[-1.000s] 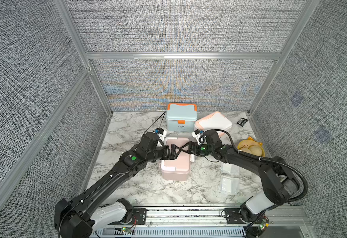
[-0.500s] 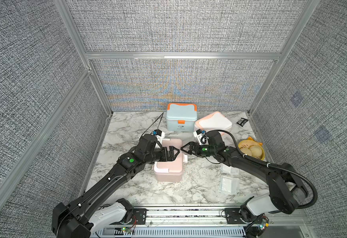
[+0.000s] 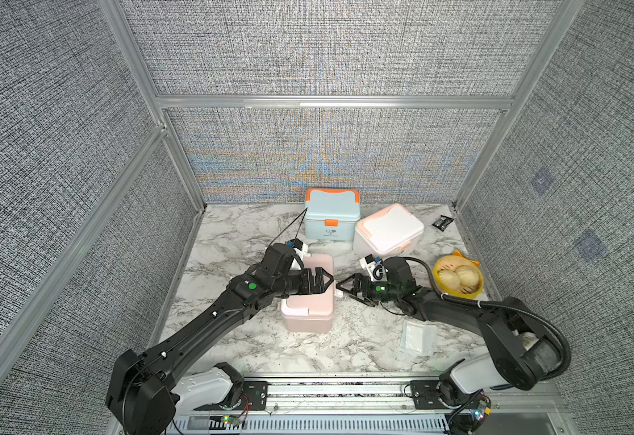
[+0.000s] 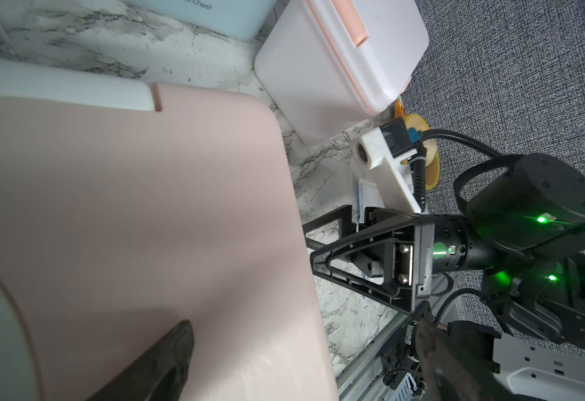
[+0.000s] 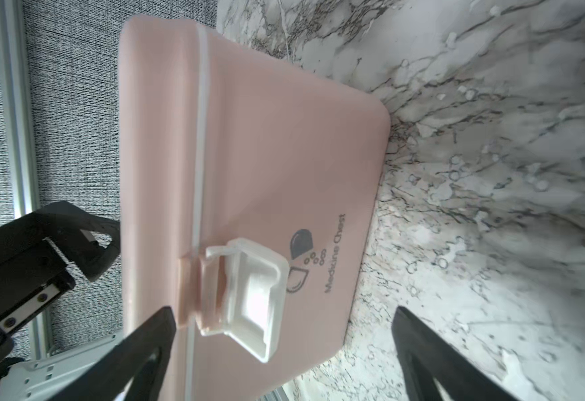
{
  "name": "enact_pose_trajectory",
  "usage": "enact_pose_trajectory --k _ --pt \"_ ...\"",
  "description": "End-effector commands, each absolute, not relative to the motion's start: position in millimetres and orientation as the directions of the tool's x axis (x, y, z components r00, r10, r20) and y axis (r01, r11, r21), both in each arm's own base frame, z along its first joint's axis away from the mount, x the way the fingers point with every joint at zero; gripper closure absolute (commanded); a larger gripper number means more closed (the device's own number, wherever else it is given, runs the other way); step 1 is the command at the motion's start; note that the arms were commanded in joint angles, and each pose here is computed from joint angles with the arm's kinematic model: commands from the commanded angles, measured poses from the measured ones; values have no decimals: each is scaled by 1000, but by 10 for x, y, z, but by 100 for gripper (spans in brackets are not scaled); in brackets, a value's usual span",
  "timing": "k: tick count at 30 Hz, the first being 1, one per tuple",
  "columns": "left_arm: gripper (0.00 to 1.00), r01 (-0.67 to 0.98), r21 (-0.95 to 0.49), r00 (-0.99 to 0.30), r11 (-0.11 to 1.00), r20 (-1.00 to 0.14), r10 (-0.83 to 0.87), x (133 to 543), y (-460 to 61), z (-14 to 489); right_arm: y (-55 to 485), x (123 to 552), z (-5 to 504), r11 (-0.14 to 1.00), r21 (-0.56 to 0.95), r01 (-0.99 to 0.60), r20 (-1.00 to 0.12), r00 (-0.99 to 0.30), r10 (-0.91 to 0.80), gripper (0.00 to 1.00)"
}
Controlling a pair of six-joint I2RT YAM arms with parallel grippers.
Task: Open first aid kits and take out gauze
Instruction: Fasten the fastener of the first aid kit.
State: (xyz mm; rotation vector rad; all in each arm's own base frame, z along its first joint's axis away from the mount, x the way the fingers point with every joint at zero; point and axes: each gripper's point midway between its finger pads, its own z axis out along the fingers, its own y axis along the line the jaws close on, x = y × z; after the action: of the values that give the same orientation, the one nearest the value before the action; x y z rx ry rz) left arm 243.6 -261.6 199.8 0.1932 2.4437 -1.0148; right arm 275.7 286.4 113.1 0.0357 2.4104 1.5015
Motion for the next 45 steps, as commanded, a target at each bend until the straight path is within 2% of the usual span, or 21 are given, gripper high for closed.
enact_pose_trajectory --k 1,19,25,38,45 --pt "0 307 -636 -871 708 -487 -59 2448 -2629 1980 3031 2819 1408 318 930 -185 -254 -948 191 1" --pt "0 292 -638 -876 713 -477 -69 2440 -2611 1911 3265 2675 1691 221 954 -205 -243 -957 161 2" --pt "0 287 -642 -878 711 -473 -72 2444 -2619 1890 3315 2693 1581 226 961 -162 -201 -967 158 2" --pt "0 284 -641 -878 713 -473 -76 2434 -2602 1871 3369 2683 1760 107 985 -137 -154 -974 169 5" --pt "1 284 -641 -877 714 -474 -77 2433 -2598 1866 3328 2635 1830 108 983 -146 -163 -971 173 6"
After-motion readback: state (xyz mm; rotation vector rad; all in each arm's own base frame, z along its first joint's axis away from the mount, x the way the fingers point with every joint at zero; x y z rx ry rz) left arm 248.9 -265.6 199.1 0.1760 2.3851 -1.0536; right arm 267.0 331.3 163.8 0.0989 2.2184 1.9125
